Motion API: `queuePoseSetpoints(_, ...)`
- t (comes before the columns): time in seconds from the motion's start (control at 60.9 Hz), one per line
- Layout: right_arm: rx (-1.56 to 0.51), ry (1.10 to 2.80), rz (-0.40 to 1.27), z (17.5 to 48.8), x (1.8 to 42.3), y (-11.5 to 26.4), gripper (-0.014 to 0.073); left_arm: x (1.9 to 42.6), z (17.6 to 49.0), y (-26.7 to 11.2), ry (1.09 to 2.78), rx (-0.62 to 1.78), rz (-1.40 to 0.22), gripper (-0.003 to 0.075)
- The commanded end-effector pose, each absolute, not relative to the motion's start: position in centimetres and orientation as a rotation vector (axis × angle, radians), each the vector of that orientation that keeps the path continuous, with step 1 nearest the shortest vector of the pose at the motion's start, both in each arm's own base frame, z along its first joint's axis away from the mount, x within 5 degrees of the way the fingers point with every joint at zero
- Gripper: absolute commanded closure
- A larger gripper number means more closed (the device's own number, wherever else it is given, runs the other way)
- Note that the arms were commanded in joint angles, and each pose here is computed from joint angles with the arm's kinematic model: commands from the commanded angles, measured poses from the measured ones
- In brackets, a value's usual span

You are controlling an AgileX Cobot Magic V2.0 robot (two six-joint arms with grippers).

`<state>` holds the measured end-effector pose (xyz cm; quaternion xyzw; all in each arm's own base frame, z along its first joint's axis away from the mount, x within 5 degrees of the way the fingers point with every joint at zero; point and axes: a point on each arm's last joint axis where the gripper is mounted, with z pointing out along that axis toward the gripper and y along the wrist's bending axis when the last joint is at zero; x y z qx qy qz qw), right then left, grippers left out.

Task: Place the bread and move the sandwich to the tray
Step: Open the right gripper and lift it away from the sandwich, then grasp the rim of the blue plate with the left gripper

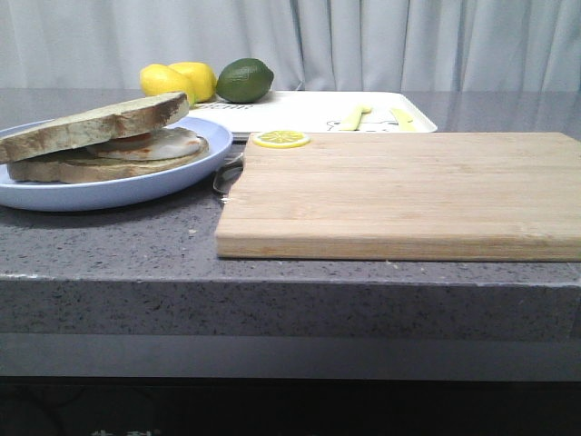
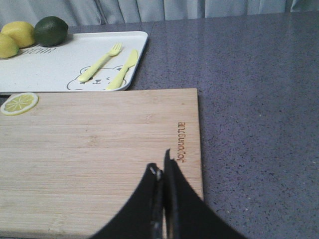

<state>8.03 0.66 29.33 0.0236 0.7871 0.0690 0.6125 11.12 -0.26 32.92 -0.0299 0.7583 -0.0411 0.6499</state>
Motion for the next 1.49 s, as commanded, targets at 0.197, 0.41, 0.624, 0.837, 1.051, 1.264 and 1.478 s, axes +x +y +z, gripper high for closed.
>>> queuePoseSetpoints(0.197,0.052,1.7,0.167,31.0,8.2,0.7,0.0659,19.2,36.6,-0.5,1.969,-0.078,-0.087,0.0028)
queuePoseSetpoints(0.41,0.052,1.7,0.167,31.0,8.2,0.7,0.0659,25.4,35.0,-1.3,2.213,-0.002,-0.062,0.0028)
queuePoseSetpoints(0.624,0.052,1.702,0.167,30.9,8.2,0.7,0.0659,30.1,31.9,-1.6,2.385,0.001,-0.059,0.0028)
queuePoseSetpoints(0.837,0.052,1.709,0.167,30.7,8.2,0.7,0.0659,31.9,29.6,-1.9,2.453,0.003,-0.064,0.0028)
queuePoseSetpoints(1.051,0.052,1.709,0.167,30.7,8.2,0.7,0.0659,32.8,27.9,-2.0,2.499,0.0,-0.064,0.0028)
queuePoseSetpoints(1.264,0.052,1.709,0.167,30.7,8.2,0.7,0.0659,33.0,27.2,-2.0,2.53,-0.001,-0.065,0.0104)
queuePoseSetpoints(1.478,0.052,1.709,0.167,30.7,8.2,0.7,0.0659,32.9,27.1,-2.1,2.544,-0.013,-0.081,0.0627)
